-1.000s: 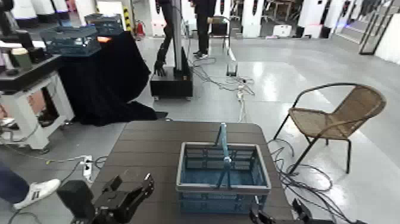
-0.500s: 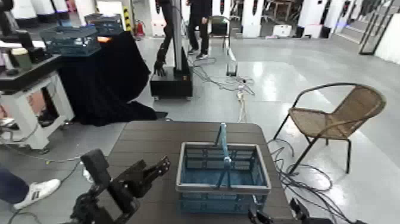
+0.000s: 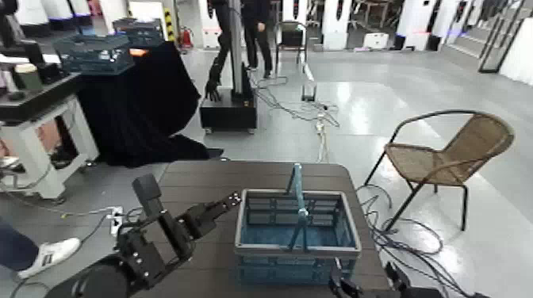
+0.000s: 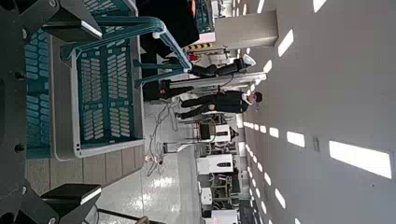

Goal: Grasp the handle of the crate.

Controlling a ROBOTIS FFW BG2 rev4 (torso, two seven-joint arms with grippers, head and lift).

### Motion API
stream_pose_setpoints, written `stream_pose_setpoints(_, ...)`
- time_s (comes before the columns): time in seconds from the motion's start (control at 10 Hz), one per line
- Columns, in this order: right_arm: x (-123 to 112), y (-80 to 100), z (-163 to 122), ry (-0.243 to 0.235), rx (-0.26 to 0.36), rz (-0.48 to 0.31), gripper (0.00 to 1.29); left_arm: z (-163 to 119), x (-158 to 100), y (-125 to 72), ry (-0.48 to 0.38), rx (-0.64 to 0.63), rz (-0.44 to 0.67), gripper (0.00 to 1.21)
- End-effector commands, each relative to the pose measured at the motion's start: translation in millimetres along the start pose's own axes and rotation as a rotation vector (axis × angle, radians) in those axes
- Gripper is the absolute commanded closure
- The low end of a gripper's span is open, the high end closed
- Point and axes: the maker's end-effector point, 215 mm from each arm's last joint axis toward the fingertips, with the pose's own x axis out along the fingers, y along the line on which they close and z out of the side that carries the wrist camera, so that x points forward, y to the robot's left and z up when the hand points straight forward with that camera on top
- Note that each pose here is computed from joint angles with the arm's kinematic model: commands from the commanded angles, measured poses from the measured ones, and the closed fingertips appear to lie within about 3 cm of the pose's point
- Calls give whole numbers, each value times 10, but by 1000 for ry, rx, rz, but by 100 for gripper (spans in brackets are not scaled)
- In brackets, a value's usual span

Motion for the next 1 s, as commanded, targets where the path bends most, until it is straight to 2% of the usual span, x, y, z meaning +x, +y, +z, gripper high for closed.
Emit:
stream_pose_setpoints(0.1,20,20,10,-3,1,5,15,-65,208,-45,73,-64,-49,13)
stream_pose_setpoints(0.6,38,48,20,-6,3,15,15,-246,628,-386,152,-133,-142,13)
stream_pose_setpoints(1.0,55,78,30,-11,11,24,15,-425,854,-582,212,-160,-179,13)
